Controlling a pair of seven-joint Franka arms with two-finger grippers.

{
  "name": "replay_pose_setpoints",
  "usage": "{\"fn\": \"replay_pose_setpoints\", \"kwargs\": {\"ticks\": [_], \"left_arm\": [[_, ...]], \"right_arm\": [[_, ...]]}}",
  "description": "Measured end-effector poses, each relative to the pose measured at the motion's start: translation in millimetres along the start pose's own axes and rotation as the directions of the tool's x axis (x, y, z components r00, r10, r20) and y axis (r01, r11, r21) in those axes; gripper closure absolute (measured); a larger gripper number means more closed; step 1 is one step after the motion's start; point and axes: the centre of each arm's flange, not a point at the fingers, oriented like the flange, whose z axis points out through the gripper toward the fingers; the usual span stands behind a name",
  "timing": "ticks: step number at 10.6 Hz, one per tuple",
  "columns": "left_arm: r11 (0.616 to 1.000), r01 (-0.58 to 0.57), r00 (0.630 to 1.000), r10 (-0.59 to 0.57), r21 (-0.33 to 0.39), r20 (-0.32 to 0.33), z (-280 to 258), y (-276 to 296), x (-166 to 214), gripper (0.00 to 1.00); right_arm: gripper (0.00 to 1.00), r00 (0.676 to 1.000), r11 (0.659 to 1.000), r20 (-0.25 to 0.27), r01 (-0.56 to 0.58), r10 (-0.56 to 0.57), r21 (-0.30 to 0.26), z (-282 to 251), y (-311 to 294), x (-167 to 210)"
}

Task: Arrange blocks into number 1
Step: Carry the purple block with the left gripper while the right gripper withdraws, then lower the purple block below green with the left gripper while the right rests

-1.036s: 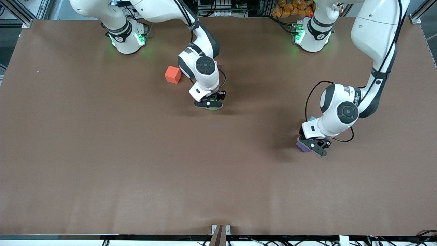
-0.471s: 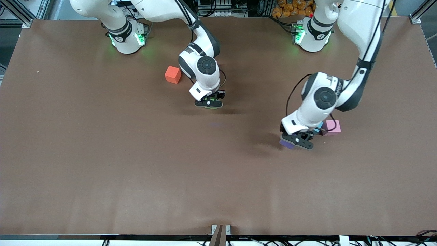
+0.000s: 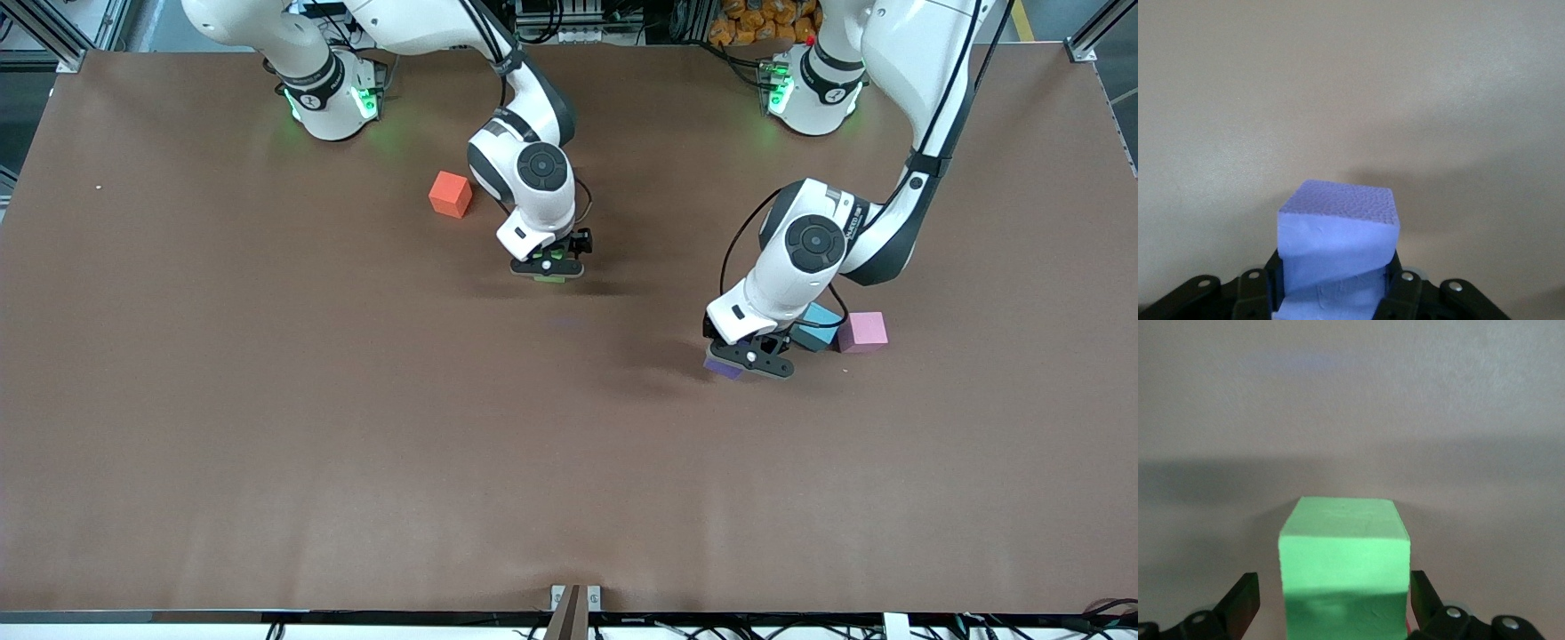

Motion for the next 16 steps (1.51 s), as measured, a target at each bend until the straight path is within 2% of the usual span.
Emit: {"fn": "replay_pose_setpoints", "kwargs": {"ticks": [3,5,7,10,11,13,16], "left_arm": [[0.998,0.057,0.998,-0.057,-0.013,-0.014,-7,14,4,0.43],[0.993,0.111,0.993,-0.112,-0.034,-0.021,-12,43,5,0.43],[0.981,0.176,0.984,-0.178,-0.078,-0.017,-18,92,3,0.43],[0.956,0.273,0.962,-0.274,-0.108,0.000,-18,174,-3,0.43],[0.947,0.303,0.953,-0.304,-0.105,0.007,-14,195,-3,0.43],[0.926,0.361,0.933,-0.360,-0.110,0.025,-3,223,3,0.43],[0.911,0.397,0.918,-0.395,-0.110,0.046,20,249,2,0.43]], "right_arm": [[0.00,0.999,0.999,-0.028,-0.047,0.047,-0.015,-39,32,42],[0.00,1.000,0.999,-0.027,0.009,-0.011,-0.042,-64,77,83],[0.00,0.998,0.996,0.027,0.067,-0.065,-0.060,-79,135,120],[0.00,0.984,0.990,0.135,0.122,-0.112,-0.067,-90,212,154],[0.00,0.976,0.989,0.173,0.140,-0.129,-0.052,-100,247,165],[0.00,0.968,0.990,0.206,0.144,-0.140,-0.003,-129,320,183],[0.00,0.968,0.987,0.194,0.154,-0.161,0.050,-155,413,199]]}}
